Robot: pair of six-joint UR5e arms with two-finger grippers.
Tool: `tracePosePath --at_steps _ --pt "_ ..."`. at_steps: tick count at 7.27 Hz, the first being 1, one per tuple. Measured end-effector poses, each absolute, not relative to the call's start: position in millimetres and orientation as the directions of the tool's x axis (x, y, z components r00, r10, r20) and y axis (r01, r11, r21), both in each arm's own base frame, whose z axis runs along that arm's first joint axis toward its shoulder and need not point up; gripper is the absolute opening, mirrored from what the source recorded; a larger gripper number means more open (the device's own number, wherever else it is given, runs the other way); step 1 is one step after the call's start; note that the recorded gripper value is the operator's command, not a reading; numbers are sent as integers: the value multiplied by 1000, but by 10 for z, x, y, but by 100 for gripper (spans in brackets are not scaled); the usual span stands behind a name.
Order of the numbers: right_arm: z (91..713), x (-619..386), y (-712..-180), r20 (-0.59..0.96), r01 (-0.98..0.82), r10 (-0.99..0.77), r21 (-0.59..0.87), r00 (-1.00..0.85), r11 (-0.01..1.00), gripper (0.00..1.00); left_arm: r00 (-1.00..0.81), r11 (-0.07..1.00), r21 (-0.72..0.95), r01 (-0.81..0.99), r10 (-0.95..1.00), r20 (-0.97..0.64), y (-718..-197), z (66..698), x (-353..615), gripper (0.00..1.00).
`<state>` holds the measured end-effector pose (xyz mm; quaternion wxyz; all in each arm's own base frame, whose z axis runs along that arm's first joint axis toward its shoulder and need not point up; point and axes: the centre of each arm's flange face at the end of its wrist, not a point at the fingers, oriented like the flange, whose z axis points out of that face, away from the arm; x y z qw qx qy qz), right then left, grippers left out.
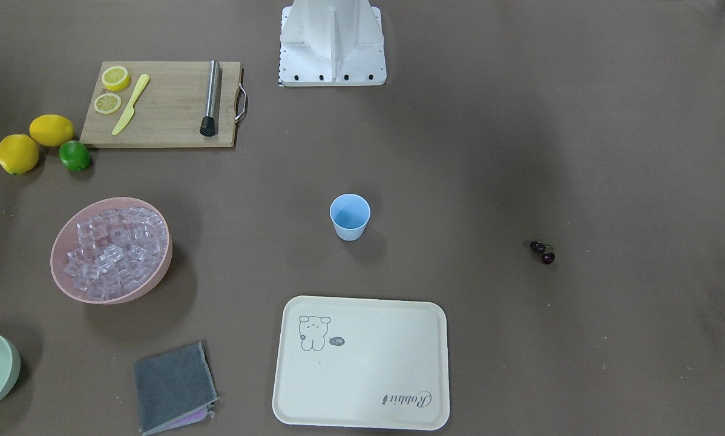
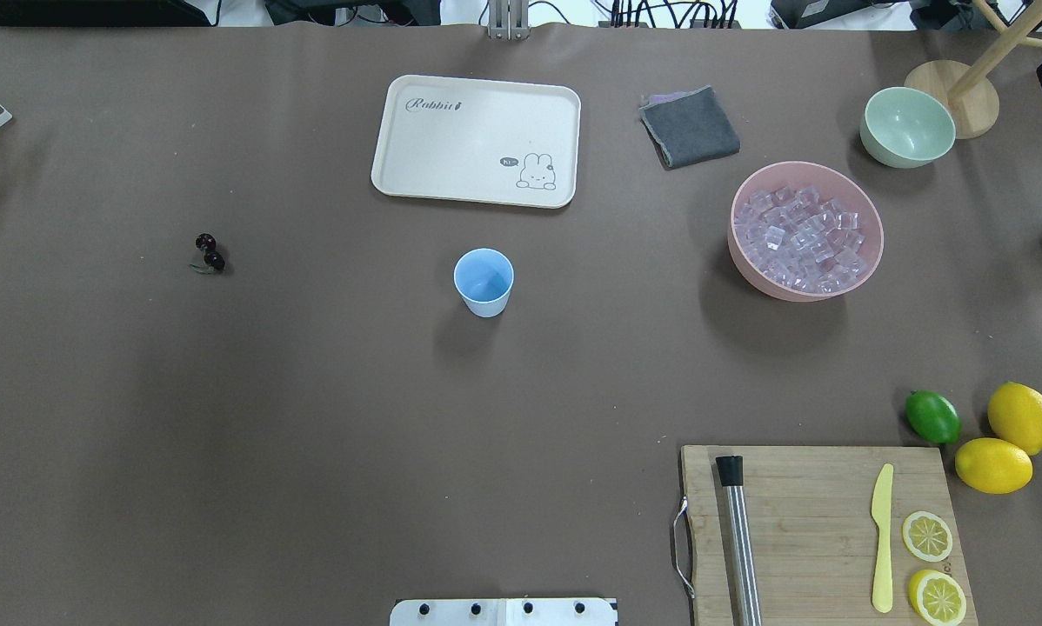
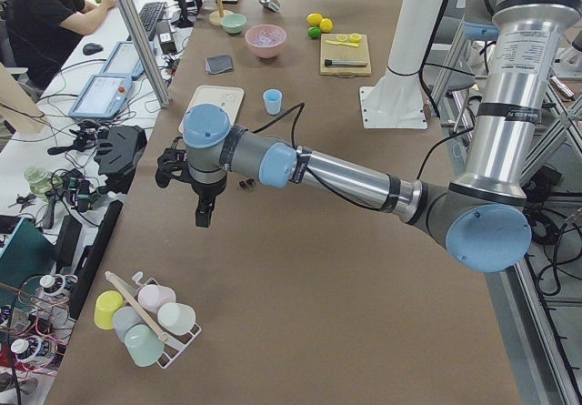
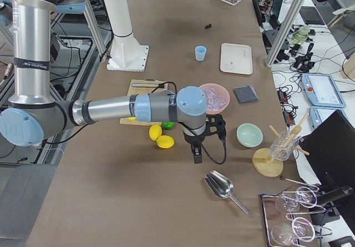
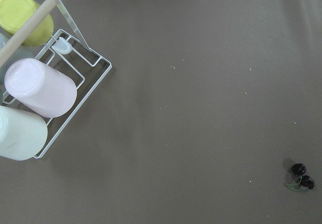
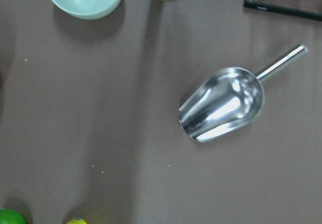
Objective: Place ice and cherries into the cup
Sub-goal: 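Move the right gripper toward the pink bowl of ice cubes, then lower the right gripper into the bowl and grasp an ice cube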
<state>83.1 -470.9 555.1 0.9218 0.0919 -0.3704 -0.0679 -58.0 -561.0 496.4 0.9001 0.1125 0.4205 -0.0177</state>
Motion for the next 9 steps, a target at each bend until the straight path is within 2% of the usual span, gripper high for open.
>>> tracePosePath --at_steps 2,4,6,9 --pt "4711 -224 -5384 671 84 -218 226 709 970 99 642 974 188 126 64 -764 -5606 4955 -577 98" --pt "4036 -1385 -5599 662 102 -228 224 714 969 95 641 973 191 126 67 -765 -5597 4946 -575 98" --pt "4011 -2264 -5570 644 154 -300 274 704 949 92 639 972 197 126 73 -765 -5587 4923 -575 98" --pt "4176 -2740 -5631 627 218 -404 355 666 909 90 638 970 210 125 84 -766 -5565 4864 -573 98"
